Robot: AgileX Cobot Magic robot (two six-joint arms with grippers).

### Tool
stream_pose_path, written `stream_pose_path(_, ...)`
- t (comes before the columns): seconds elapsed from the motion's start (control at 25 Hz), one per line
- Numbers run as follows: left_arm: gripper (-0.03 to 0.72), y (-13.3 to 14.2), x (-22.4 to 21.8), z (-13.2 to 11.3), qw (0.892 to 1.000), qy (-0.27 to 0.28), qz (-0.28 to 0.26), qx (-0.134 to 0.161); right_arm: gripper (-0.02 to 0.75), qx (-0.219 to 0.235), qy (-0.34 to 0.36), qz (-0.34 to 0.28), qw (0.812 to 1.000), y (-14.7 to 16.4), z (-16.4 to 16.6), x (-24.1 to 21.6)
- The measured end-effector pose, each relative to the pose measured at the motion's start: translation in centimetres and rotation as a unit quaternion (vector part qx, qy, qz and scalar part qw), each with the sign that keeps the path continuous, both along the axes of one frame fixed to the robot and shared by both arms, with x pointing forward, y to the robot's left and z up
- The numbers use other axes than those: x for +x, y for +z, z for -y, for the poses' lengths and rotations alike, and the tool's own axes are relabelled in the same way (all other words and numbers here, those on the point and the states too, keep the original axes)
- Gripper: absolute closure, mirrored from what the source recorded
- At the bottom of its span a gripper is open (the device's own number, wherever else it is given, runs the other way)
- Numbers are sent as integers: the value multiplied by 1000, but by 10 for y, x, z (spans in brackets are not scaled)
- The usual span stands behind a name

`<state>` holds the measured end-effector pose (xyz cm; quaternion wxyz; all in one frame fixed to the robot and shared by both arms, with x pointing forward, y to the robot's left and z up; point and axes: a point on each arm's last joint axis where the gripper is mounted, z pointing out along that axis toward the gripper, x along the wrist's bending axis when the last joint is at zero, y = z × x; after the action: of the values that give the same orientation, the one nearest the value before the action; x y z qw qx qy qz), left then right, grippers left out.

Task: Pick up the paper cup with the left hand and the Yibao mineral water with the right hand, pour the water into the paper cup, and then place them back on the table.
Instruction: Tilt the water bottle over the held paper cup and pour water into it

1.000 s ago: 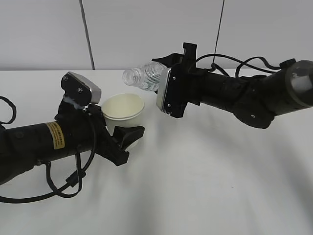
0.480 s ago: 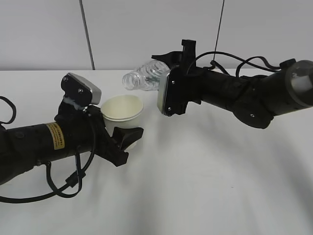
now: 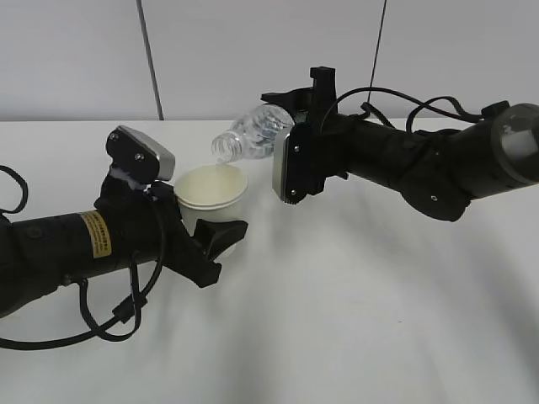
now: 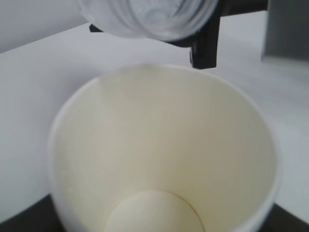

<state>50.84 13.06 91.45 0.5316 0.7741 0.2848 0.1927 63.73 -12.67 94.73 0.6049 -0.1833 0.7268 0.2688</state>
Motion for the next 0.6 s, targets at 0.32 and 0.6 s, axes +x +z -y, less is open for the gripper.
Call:
stream_pose_path(0.32, 258, -1, -1, 0, 1000, -8, 0, 7, 272, -13, -7, 13, 1000, 0, 1, 1)
stream_pose_path(0.6, 258, -1, -1, 1, 1000, -11, 0, 9, 272, -27, -5, 24, 999, 0, 1, 1)
